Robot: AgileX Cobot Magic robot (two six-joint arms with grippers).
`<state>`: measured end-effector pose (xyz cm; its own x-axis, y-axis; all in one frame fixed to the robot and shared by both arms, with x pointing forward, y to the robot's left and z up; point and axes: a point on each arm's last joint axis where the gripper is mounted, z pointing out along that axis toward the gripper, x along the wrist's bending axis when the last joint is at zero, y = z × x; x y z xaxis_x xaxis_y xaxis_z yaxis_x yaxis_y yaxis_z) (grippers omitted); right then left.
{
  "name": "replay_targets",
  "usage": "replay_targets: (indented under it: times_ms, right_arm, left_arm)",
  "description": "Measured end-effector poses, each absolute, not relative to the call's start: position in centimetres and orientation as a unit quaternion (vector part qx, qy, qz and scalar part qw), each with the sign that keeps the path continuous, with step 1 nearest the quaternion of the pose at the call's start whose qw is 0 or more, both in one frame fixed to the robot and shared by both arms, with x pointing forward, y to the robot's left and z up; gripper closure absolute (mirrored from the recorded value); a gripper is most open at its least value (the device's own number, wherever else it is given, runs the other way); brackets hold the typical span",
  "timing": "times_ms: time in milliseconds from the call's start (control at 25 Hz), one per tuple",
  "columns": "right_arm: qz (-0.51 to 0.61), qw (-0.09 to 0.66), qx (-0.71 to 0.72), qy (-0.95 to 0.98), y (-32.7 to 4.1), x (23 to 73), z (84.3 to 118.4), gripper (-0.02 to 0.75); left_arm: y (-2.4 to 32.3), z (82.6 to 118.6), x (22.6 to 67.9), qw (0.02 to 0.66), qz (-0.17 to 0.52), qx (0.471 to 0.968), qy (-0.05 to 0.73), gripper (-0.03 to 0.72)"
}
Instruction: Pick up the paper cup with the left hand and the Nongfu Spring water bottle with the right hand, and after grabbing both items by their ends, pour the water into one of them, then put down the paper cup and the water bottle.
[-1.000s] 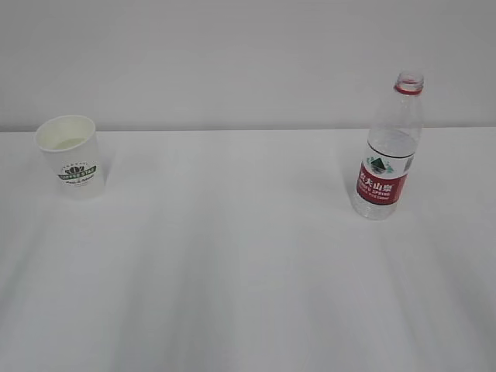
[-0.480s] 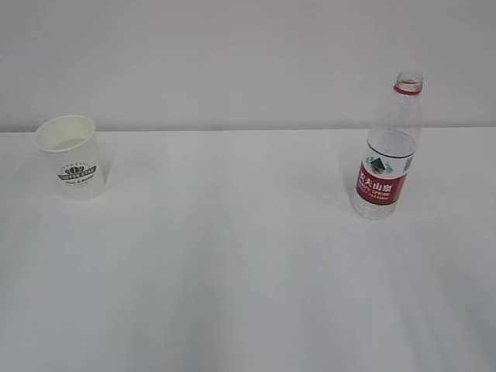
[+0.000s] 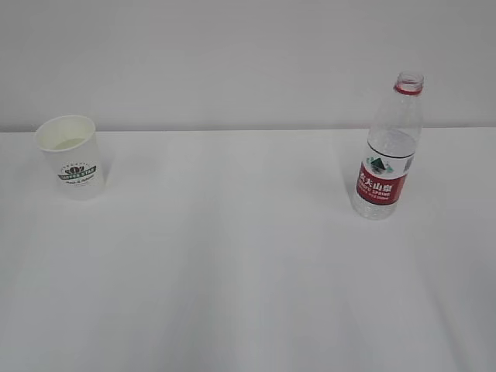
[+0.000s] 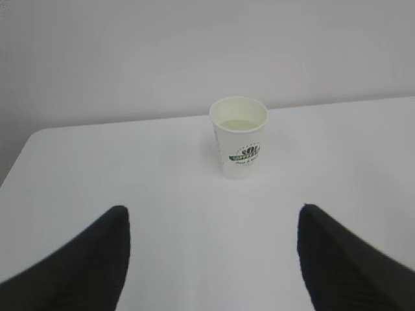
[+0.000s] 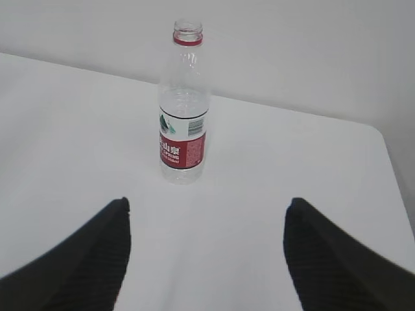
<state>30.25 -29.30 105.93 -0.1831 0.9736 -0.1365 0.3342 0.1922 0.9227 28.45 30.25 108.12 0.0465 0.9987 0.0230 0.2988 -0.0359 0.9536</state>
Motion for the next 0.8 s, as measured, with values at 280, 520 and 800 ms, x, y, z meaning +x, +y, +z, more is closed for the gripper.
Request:
replay_targets:
  times_ms: [280, 520, 800]
  right_arm:
    - [0.399, 0.379, 0.522, 0.652, -29.9, 27.9, 105.9, 0.183]
    - [0.391, 0.349, 0.54, 0.659, -30.0, 26.9, 105.3, 0.183]
    - [0.378, 0.318, 0.556, 0.669, -30.0, 25.9, 105.9, 0.183]
  left_arm:
    - [30.3, 108.3, 27.3, 0.388, 0.374, 0.611, 0.581, 0.102]
    - [30.2, 107.6, 26.6, 0.361, 0.333, 0.634, 0.597, 0.109]
    - [30.1, 106.8, 25.9, 0.33, 0.302, 0.656, 0.608, 0.128]
